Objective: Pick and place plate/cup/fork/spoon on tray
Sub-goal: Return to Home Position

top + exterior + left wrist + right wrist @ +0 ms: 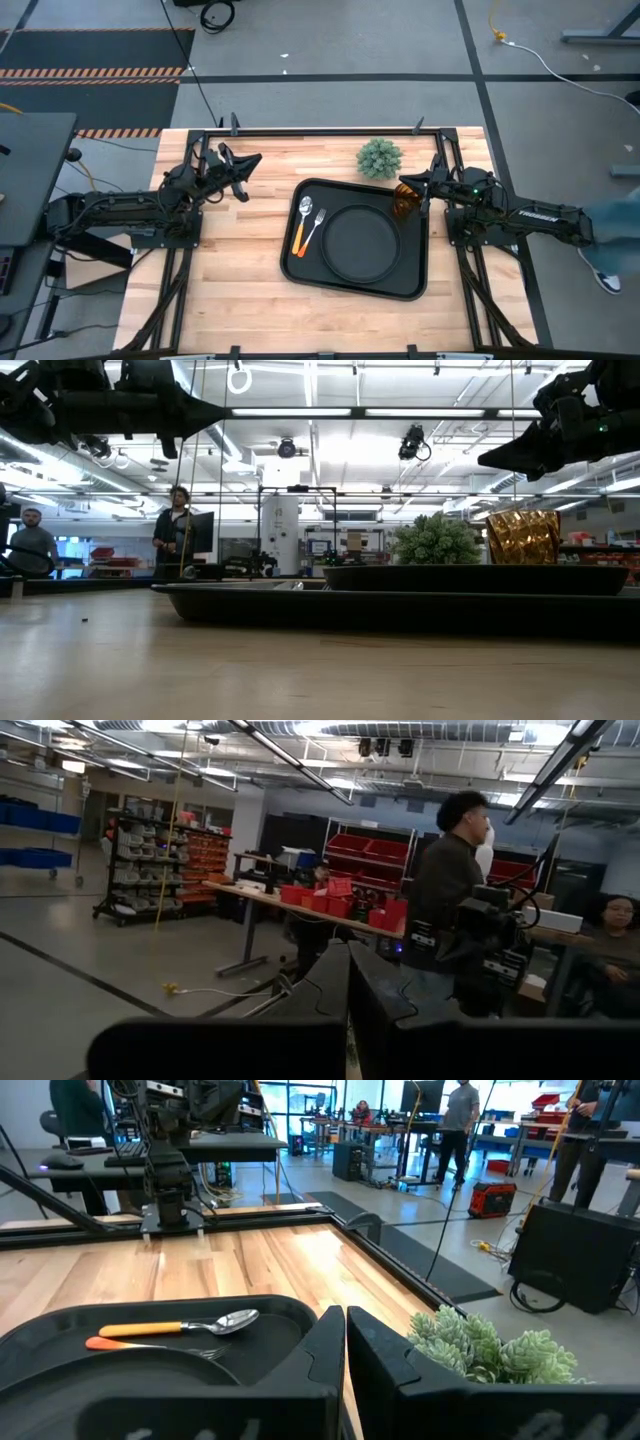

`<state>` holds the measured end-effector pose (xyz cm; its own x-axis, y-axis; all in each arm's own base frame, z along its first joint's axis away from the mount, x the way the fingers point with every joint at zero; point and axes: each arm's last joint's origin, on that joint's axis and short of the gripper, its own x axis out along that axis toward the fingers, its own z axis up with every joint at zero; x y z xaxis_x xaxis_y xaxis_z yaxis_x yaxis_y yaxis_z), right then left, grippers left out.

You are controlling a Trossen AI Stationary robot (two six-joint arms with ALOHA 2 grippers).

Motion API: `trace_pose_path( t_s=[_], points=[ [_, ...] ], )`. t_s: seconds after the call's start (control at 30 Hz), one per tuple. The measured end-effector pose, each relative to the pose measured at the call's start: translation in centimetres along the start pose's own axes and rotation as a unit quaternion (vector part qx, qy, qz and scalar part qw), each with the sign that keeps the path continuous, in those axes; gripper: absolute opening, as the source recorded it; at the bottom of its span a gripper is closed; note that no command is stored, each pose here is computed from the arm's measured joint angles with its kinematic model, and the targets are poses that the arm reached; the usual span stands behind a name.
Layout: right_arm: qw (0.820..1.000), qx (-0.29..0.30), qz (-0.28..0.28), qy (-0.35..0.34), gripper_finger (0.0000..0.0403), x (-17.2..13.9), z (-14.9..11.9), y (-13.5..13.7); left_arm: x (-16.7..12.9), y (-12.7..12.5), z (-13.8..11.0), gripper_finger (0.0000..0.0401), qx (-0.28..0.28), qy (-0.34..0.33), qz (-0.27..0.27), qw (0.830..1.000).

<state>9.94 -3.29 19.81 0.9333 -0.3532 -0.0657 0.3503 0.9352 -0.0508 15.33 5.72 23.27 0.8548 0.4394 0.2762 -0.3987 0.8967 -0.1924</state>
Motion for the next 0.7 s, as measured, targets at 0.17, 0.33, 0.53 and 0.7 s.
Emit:
trace_pose_path(
  t_s=[0.17,0.33,0.53,0.7],
  points=[
    [1.0,0.0,0.0,0.0,0.0022,0.0,0.0,0.0,0.0,0.0,0.0,0.0007,-0.035,0.0,0.0,0.999],
    [1.0,-0.018,0.0,0.0,0.0023,0.0,0.0,0.0,-0.1,-0.1,0.1,0.0007,-0.051,0.002,-0.023,0.998],
    [1.0,-0.024,-0.012,0.01,0.0022,0.0,-0.2,-0.1,-1.0,-0.1,1.3,0.0007,0.003,-0.019,-0.048,0.999],
    [0.997,0.067,-0.014,0.031,0.0023,0.0,-0.6,0.0,-2.6,0.4,1.6,0.0007,0.015,0.02,-0.031,0.999]
  ],
)
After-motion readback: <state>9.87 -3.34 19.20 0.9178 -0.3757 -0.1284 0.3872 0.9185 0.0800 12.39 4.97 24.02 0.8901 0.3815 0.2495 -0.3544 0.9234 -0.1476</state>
